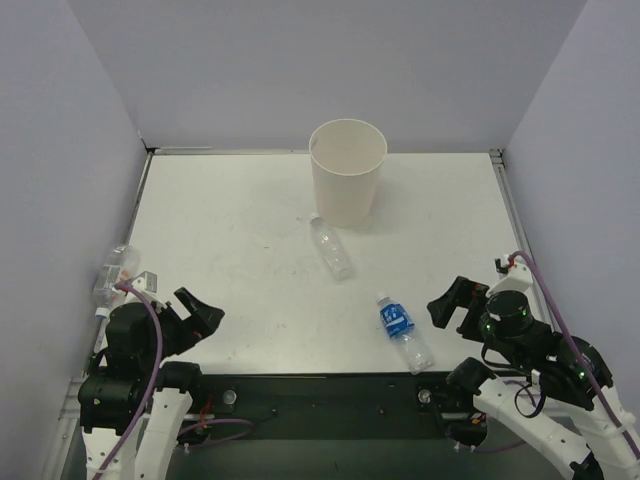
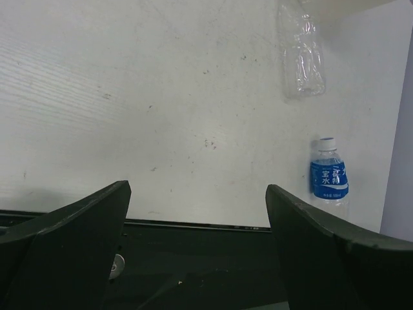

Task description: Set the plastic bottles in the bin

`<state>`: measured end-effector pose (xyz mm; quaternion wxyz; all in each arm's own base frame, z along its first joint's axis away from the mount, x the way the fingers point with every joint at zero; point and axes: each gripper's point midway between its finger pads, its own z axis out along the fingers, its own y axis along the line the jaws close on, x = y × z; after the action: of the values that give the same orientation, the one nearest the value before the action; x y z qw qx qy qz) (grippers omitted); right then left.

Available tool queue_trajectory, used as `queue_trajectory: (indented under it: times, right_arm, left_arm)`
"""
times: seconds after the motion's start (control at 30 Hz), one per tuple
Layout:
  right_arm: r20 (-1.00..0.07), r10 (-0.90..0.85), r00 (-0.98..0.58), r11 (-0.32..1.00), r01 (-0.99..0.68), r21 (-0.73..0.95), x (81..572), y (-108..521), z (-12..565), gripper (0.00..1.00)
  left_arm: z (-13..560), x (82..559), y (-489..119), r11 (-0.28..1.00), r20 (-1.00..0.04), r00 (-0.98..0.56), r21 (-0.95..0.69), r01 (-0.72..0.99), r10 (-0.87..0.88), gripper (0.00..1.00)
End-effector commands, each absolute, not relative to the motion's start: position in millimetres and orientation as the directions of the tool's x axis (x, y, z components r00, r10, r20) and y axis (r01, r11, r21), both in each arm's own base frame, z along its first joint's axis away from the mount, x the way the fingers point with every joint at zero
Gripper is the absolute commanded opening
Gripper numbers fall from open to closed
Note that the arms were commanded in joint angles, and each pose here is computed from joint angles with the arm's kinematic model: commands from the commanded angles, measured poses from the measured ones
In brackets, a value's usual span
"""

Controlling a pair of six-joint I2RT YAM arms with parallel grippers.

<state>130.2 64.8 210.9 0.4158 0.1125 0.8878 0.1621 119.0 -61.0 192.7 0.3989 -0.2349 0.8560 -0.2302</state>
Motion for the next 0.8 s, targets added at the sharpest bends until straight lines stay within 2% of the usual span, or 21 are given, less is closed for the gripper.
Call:
queue_trajectory:
  times: [0.0, 0.23, 0.3, 0.53, 0.77]
  right_arm:
    - [-0.718, 0.297, -0.629, 0.939, 0.055, 0.340, 125.5, 55.9, 214.4, 1.00]
    - [-0.712, 0.275, -0.646, 0.944, 0.041, 0.328, 120.0, 54.3, 211.1, 1.00]
    - [-0.708, 0.216, -0.673, 0.951, -0.020, 0.309, 115.9, 59.6, 207.7, 1.00]
    - [-0.532, -0.030, -0.846, 0.991, -0.093, 0.092, 118.7, 72.1, 162.1, 1.00]
    - [-0.385, -0.040, -0.922, 0.999, -0.031, -0.029, 128.5, 76.8, 126.4, 1.00]
  left_arm:
    - [195.3, 115.3, -60.8, 0.768, -0.563, -0.561, -0.596, -0.233, -0.607, 0.97]
    - [196.8, 117.3, -59.8, 0.772, -0.566, -0.561, -0.590, -0.237, -0.604, 0.97]
    - [195.7, 118.0, -61.7, 0.770, -0.559, -0.568, -0.594, -0.234, -0.604, 0.97]
    - [196.7, 120.7, -64.4, 0.762, -0.552, -0.569, -0.607, -0.228, -0.610, 0.97]
    - [204.2, 122.7, -64.6, 0.764, -0.563, -0.562, -0.608, -0.214, -0.606, 0.97]
